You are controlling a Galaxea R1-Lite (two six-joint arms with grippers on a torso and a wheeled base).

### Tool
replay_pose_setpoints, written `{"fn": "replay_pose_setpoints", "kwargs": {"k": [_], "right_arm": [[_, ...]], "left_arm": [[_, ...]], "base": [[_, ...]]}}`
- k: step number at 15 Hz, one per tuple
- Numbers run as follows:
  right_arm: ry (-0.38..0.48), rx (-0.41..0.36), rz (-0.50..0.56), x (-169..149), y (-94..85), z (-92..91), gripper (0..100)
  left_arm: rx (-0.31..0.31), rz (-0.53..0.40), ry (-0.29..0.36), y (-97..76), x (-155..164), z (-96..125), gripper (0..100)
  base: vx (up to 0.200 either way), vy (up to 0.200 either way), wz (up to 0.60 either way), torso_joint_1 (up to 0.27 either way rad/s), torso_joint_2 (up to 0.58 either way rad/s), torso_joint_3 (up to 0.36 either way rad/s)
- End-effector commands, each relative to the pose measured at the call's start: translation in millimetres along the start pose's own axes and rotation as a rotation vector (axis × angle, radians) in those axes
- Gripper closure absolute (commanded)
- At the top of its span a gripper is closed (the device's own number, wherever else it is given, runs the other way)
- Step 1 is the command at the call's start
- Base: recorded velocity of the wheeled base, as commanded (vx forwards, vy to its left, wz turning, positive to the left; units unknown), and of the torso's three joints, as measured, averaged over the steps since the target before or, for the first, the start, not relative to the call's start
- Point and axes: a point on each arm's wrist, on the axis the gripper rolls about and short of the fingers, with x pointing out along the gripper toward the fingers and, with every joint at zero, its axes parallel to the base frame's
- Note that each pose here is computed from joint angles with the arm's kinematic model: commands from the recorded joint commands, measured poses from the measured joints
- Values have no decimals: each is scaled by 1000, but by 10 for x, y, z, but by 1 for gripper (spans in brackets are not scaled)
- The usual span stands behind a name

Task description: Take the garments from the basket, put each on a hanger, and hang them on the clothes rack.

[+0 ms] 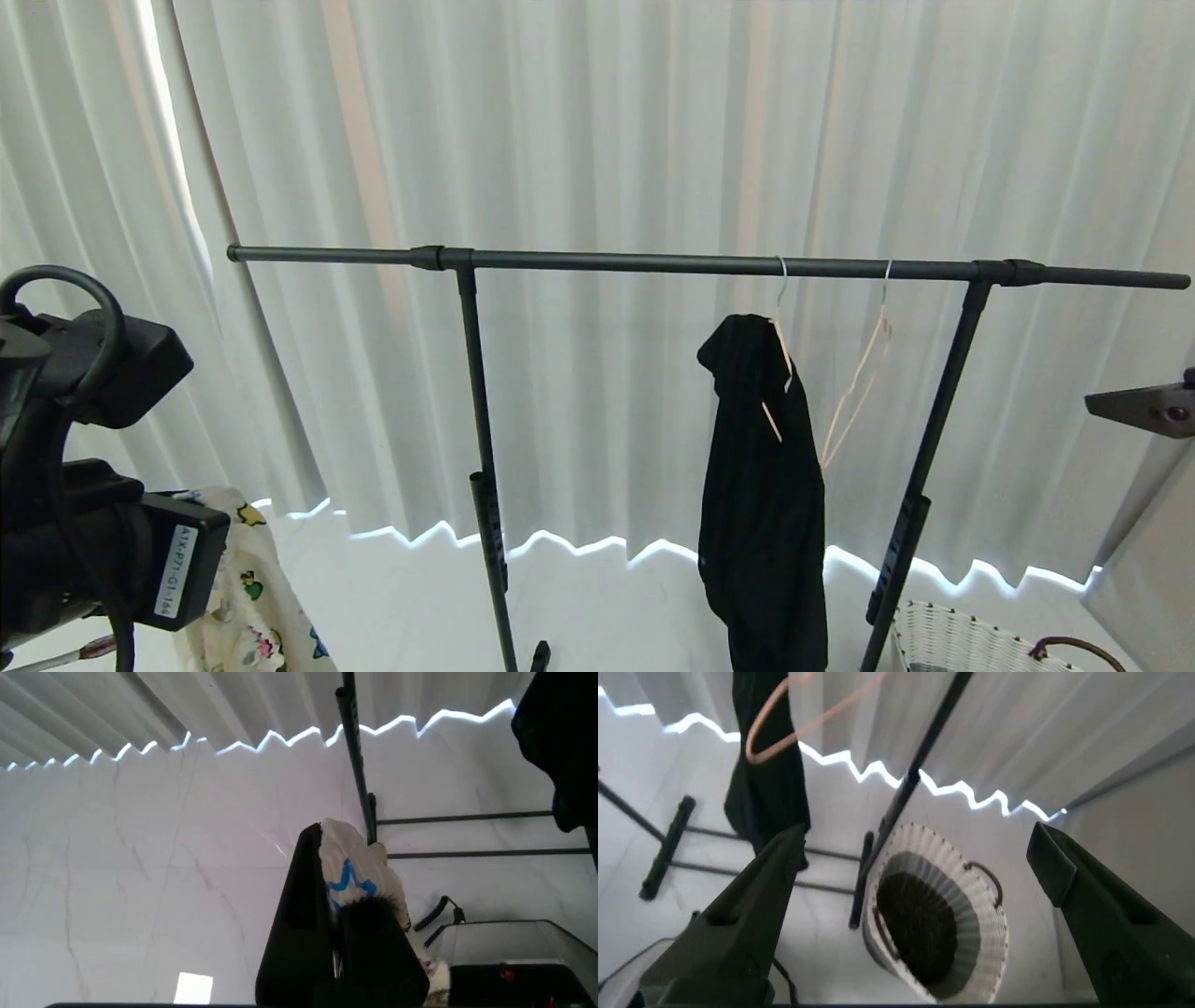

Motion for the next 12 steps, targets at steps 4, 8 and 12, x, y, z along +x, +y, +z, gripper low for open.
{"fn": "replay_pose_setpoints", "kwargs": {"k": [4,8,12], "right_arm": [[41,-6,-16,293,76,12,0],[75,18,-14,540,161,43,0],[104,180,-7,837,319,77,0]], "left_arm": [[28,-34,-12,-100,12,110,100],[43,-52,-21,-165,22,191,100],[43,-51,-21,-167,21,178,100]], "base": [[200,0,0,6,-5,1],[200,0,0,5,2,0],[50,0,0,2,2,-2]]}}
